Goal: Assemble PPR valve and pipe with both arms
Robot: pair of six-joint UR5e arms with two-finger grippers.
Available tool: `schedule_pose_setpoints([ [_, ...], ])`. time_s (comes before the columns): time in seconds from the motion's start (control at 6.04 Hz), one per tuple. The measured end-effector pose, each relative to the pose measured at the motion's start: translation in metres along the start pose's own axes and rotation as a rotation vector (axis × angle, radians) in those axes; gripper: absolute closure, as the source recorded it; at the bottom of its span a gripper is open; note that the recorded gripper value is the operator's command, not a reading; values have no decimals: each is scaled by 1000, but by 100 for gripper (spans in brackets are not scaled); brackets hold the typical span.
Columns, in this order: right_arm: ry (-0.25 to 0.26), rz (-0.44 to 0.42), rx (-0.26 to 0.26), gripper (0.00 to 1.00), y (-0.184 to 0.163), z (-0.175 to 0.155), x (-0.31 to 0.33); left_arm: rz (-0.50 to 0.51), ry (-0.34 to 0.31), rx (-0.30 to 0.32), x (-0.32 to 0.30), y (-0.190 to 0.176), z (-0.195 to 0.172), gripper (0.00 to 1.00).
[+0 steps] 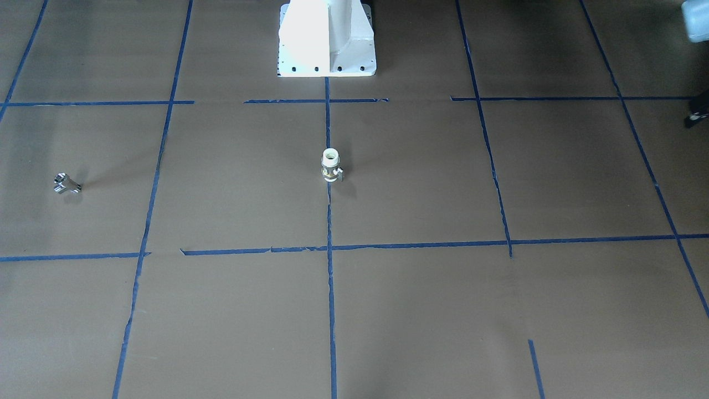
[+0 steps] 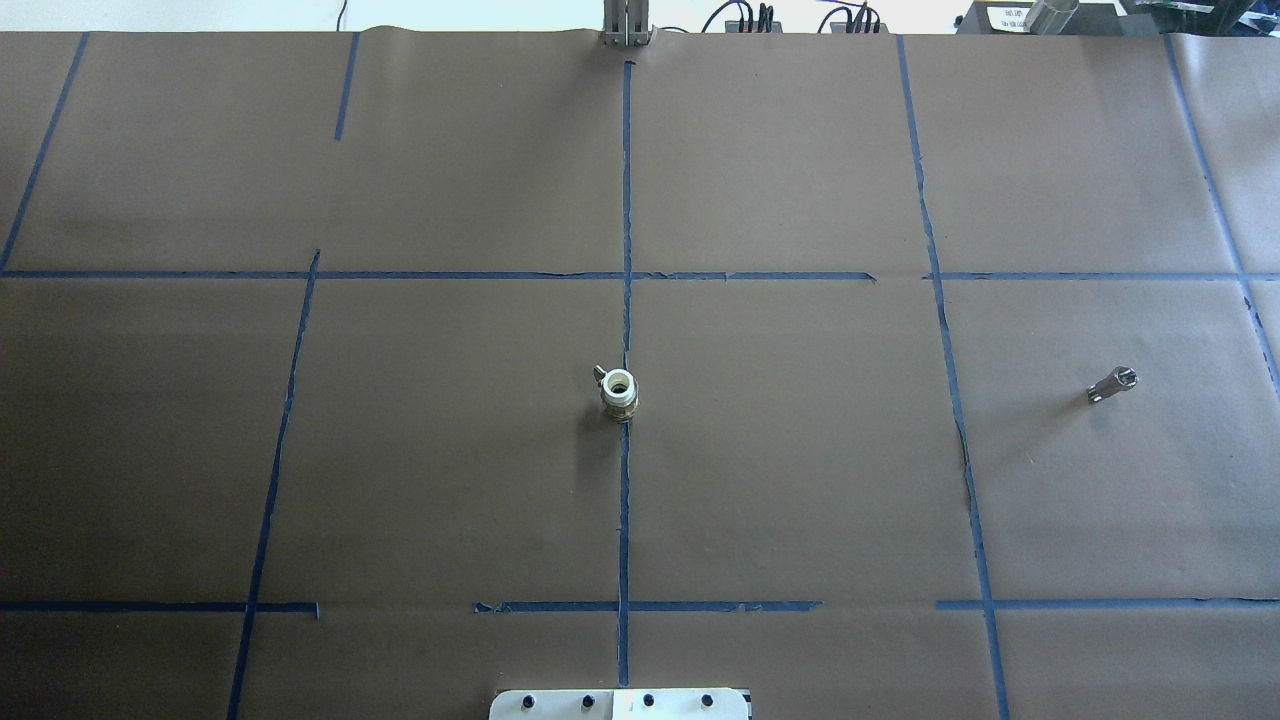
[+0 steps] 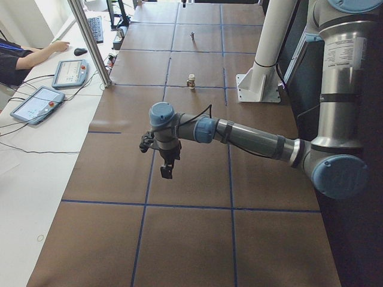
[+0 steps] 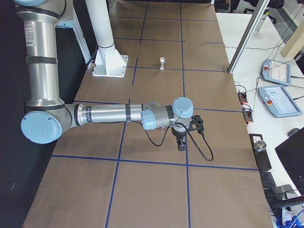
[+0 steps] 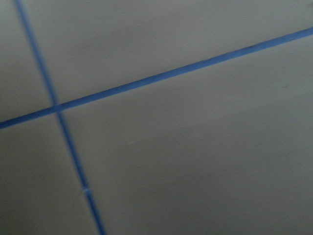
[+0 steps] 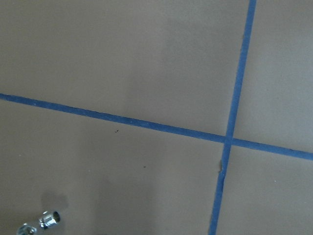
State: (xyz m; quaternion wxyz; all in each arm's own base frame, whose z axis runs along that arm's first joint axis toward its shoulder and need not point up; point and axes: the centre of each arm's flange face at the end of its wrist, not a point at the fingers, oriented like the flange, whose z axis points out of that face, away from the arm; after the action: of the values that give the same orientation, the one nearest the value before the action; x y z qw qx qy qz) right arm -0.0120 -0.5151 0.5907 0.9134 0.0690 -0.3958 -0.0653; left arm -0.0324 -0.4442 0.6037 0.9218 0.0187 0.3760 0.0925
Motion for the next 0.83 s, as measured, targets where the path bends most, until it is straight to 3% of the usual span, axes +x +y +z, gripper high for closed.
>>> schedule_pose_setpoints([
  [0.33,-28,68,-10,0,-4,13,-70,-23,46,4,-47,39,6,0],
  [0.83,-26,116,44,0,31,70,-132,-32,52,6,-51,42,6,0],
])
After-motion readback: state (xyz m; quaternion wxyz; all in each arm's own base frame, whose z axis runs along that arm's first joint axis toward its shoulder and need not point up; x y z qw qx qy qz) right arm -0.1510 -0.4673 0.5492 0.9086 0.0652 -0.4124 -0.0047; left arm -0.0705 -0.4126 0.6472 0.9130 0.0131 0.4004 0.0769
